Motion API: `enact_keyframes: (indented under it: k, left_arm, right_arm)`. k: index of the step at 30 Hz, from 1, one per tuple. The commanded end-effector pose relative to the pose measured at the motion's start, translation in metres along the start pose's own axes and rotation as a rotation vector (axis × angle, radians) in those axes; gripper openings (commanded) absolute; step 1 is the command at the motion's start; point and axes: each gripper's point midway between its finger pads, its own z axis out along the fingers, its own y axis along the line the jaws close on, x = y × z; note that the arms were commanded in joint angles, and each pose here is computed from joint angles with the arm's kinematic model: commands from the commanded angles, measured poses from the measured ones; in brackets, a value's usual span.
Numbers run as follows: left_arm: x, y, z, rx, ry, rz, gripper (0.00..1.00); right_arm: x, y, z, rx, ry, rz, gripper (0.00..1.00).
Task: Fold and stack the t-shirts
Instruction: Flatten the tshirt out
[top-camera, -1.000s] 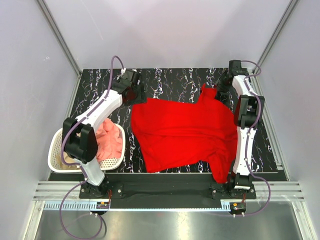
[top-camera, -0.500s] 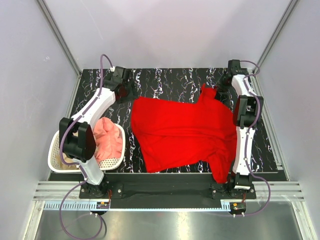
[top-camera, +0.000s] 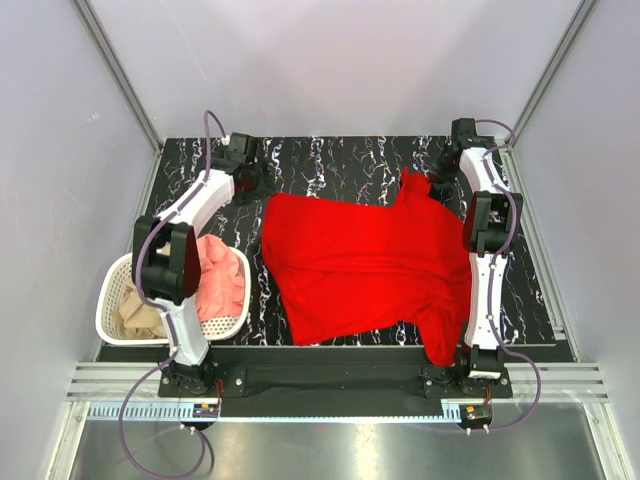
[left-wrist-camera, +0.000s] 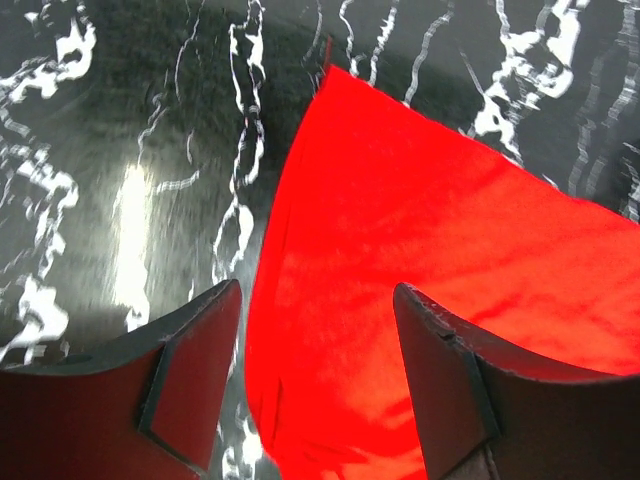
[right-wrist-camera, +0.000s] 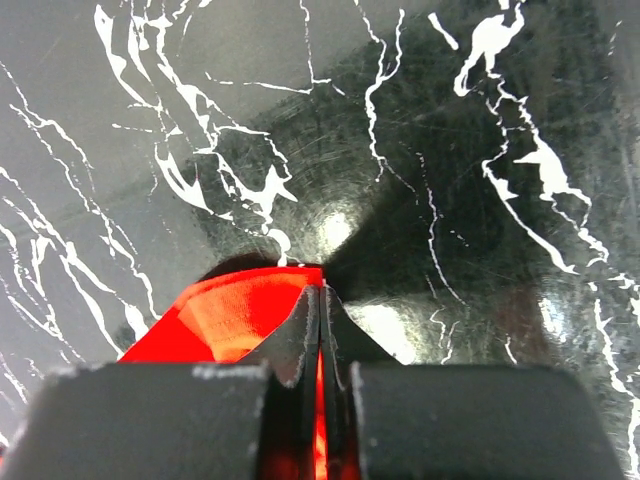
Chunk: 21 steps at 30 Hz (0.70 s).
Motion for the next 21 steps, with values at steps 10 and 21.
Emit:
enact_keyframes:
  k: [10, 21]
  left_arm:
    - [-0.062, -0.003, 0.07, 0.03, -0.124, 0.046, 0.65]
    - [-0.066, -0.019, 0.115, 0.097, -0.135, 0.053, 0.57]
  right_arm:
    - [-0.074, 0.064, -0.106, -0.194, -0.273, -0.081, 0.0]
    - [-0.092, 0.091, -0.159, -0.317, -0.357, -0.076, 0.0]
